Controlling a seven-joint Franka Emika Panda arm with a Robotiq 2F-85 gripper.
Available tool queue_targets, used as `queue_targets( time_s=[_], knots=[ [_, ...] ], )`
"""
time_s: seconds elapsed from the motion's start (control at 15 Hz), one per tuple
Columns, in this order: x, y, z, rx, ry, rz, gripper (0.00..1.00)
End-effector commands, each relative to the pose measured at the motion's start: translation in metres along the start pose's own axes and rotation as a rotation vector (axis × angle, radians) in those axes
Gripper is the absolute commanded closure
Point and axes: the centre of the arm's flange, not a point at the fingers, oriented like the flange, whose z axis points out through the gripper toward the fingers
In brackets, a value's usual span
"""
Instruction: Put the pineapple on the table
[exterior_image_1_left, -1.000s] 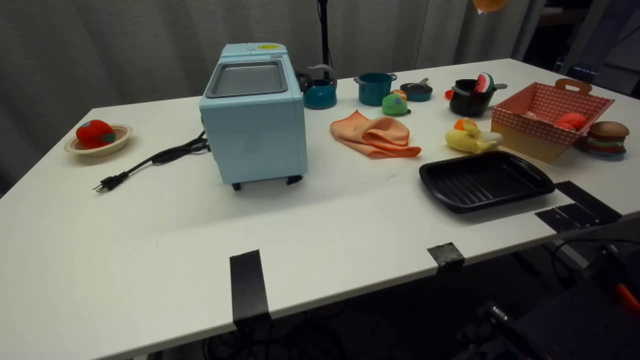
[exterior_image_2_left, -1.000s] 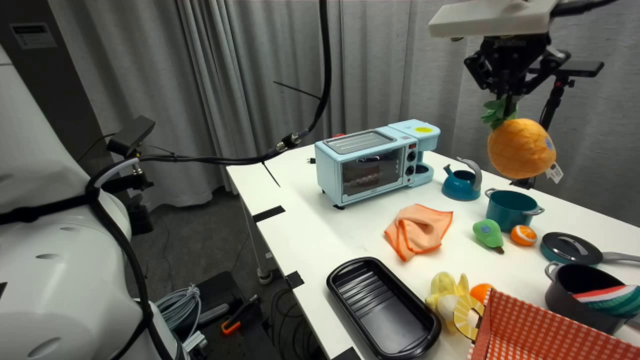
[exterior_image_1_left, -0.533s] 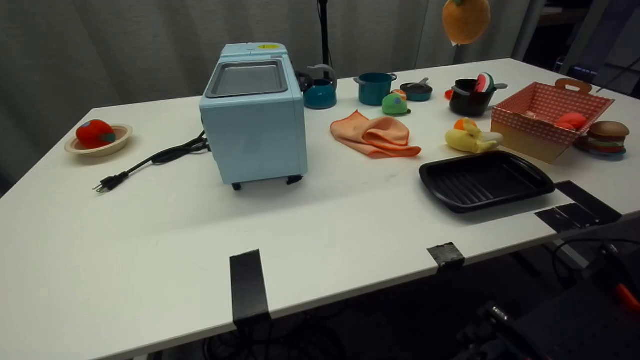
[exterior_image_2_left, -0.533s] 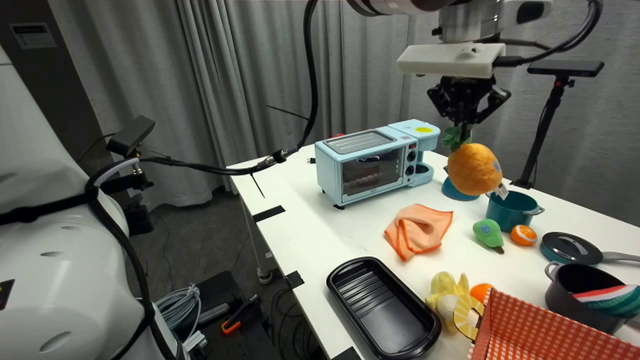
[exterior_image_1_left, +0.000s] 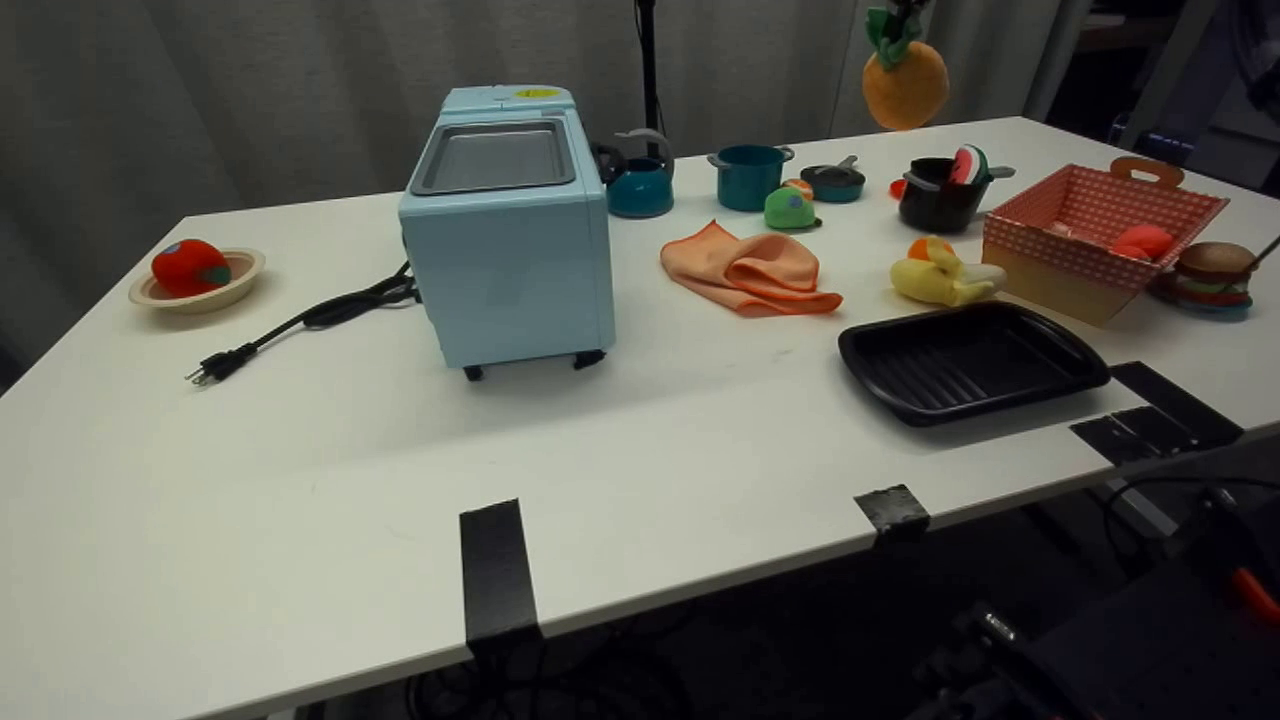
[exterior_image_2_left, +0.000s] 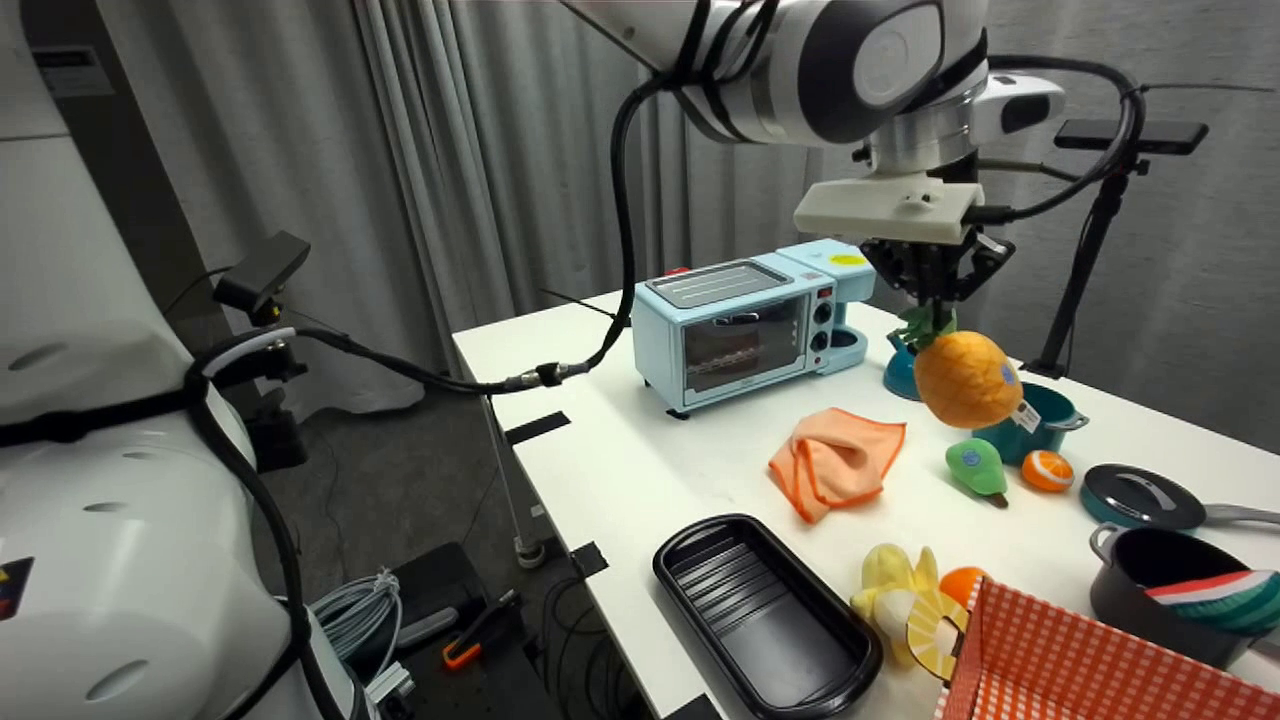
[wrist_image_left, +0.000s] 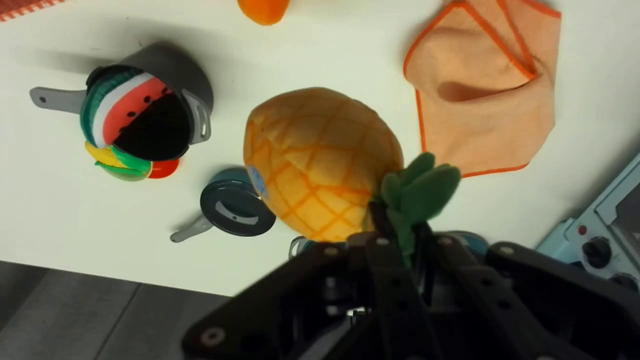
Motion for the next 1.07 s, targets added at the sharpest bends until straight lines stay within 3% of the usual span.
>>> queue_targets(
  time_s=[0.0, 0.47, 1.0],
  knots=[
    [0.019, -0.005, 0.040, -0.029, 0.025, 0.043, 0.97],
    [0.038, -0.008, 0.108, 0.034, -0.088, 0.098, 0.97],
    [0.035, -0.010, 0.149, 0.028, -0.206, 0.105, 0.97]
  ],
)
